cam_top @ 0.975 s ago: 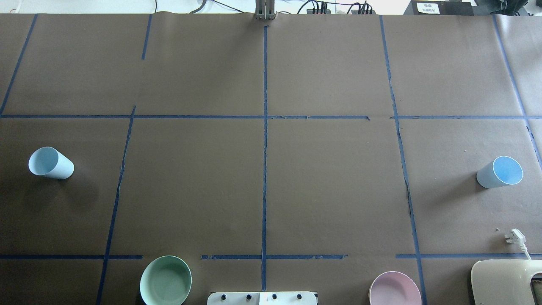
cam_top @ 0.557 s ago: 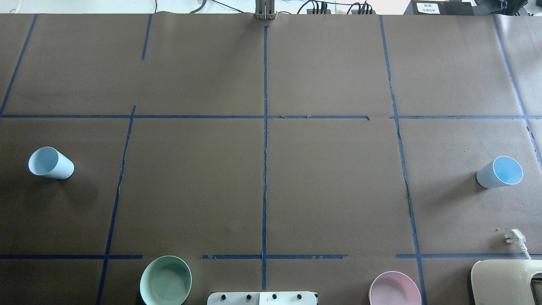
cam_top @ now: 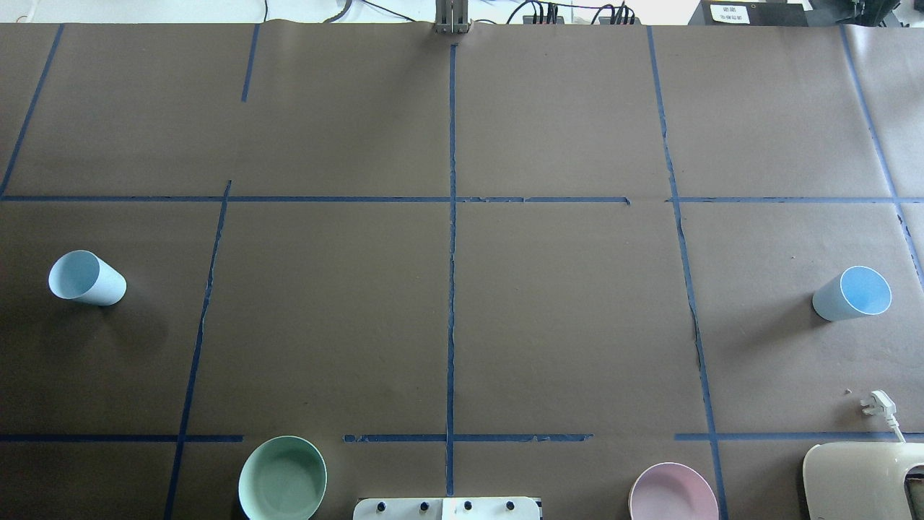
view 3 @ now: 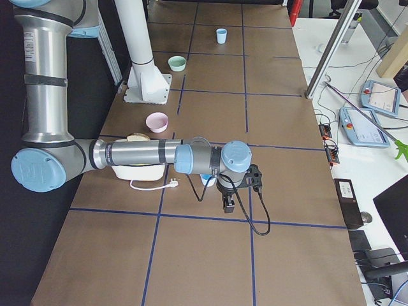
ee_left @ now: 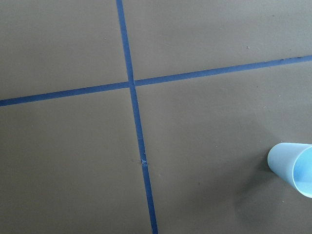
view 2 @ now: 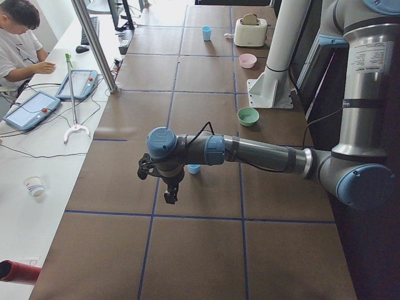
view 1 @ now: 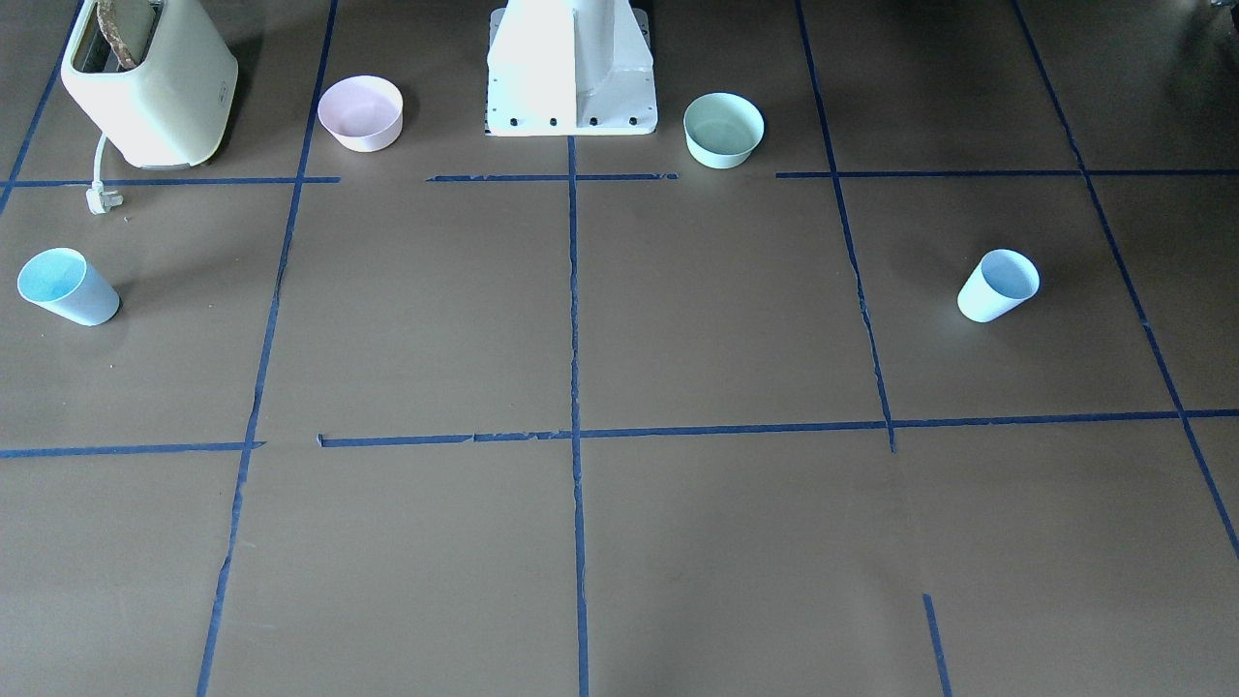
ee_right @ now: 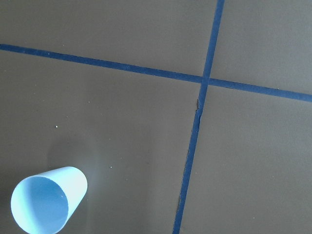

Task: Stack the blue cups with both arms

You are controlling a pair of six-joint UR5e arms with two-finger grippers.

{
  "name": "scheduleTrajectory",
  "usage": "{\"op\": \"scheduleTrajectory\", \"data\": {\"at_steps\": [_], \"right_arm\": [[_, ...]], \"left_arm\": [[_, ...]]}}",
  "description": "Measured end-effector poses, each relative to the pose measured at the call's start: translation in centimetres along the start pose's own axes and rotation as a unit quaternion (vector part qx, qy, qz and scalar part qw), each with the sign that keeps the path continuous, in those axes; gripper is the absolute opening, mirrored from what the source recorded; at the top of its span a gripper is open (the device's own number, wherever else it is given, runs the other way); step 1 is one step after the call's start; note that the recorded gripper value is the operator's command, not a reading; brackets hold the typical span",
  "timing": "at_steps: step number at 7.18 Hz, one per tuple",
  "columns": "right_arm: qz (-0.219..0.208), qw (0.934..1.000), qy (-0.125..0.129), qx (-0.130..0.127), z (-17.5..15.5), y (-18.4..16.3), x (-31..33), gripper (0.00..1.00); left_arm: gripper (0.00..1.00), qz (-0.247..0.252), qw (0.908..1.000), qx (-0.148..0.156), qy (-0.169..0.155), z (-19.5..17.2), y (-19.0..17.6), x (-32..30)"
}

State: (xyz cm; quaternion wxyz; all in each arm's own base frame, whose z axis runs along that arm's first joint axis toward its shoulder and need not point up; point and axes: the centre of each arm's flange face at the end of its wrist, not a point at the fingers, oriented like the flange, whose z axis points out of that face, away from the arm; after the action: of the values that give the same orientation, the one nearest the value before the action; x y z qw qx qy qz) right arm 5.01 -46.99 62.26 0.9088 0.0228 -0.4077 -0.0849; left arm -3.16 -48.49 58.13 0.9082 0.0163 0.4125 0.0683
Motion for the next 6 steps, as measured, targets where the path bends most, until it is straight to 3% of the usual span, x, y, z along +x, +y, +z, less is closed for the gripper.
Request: {"op": "scheduleTrajectory", "data": {"at_steps": [2, 3, 4, 6], "right_arm": [[-0.002, 1.0, -0.002, 0.0, 0.0, 0.0, -0.1, 1.0], [-0.003, 1.0, -0.004, 0.0, 0.0, 0.0, -0.1, 1.0], [-0.004, 1.0, -0.006, 0.0, 0.1, -0.1, -0.2, 1.0], [-0.007, 1.0, -0.007, 0.0, 0.1, -0.1, -0.2, 1.0]], "left_arm": [[1.0, -0.011, 0.9999, 0.003, -0.006, 3.4, -0.6, 4.1], [0.94, -0.021, 0.9998, 0.0, -0.002, 5.6, -0.6, 6.3], [1.0, -0.017, 0.9998, -0.009, 0.003, 8.3, -0.4, 8.7], [1.0, 0.016, 0.9998, -0.012, 0.005, 12.0, 0.3, 12.1]]}}
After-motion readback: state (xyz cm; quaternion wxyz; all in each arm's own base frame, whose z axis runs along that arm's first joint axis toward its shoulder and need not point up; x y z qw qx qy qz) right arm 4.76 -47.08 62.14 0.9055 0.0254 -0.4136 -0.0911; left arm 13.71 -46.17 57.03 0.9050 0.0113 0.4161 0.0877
